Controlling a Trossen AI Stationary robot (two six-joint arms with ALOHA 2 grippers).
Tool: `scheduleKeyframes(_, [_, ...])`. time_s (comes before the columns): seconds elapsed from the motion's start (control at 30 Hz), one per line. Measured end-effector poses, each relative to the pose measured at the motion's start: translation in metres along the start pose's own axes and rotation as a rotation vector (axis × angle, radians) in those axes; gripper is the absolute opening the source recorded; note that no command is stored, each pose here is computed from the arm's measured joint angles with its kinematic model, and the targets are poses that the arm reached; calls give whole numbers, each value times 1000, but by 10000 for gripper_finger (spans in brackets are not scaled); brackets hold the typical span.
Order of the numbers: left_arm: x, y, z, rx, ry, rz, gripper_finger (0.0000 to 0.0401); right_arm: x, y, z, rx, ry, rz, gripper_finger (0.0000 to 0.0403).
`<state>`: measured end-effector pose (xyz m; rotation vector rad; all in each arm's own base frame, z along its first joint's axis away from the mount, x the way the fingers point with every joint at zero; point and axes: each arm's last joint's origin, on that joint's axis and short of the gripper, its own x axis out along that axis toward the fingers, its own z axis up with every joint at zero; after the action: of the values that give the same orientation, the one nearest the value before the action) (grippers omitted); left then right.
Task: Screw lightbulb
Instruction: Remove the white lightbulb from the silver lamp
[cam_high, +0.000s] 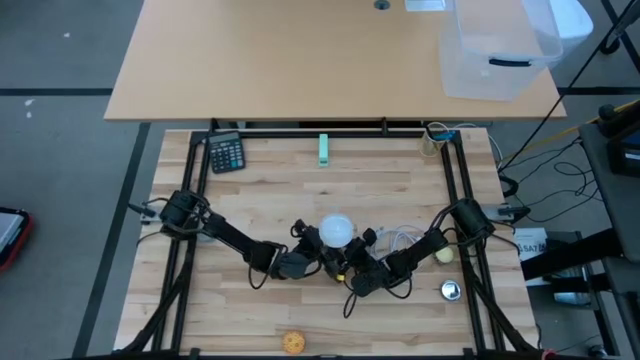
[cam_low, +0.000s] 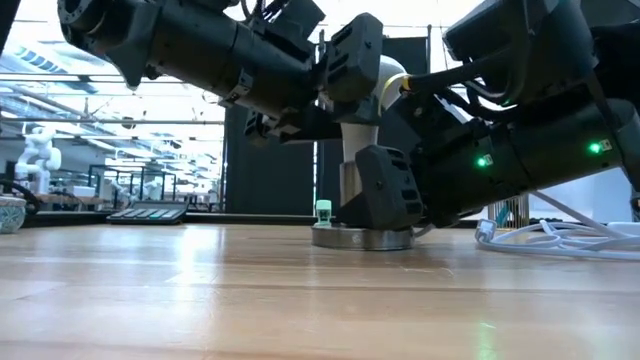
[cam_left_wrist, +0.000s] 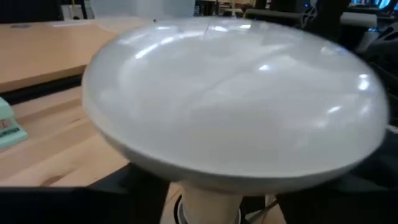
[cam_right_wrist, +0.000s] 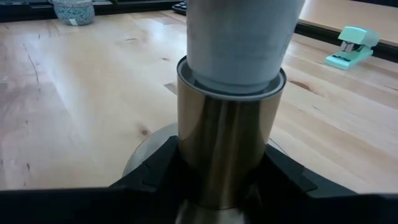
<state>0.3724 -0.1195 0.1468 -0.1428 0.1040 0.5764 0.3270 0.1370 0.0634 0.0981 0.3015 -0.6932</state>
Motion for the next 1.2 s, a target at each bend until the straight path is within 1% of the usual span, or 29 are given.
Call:
scheduleKeyframes(0.17, [-4,-2,6,30,-4,-21,308,-1,1,0,-1,-3,0,154])
scheduleKeyframes(0.23, [-6,-4,5,46,-2,-37,320,-1,1,0,-2,-2,1,154])
scheduleKeyframes(0.3, [-9,-7,4,58,4,-50,324,-1,1,0,-8,-1,3,154])
scheduleKeyframes(0.4, [-13,-9,1,85,29,-89,325,-2,1,-1,-3,0,6,154])
scheduleKeyframes(0.5, [-16,-11,-2,111,50,-102,325,-2,1,-1,-4,1,7,154])
scheduleKeyframes(0.77, [-20,-10,-14,238,132,-134,325,-2,1,-1,-1,1,8,154])
scheduleKeyframes(0.93, [-22,-8,-14,252,98,-149,310,-3,2,-1,-5,0,11,154])
scheduleKeyframes(1.2, [-30,5,-25,247,66,-206,283,-4,2,-1,-6,0,12,154])
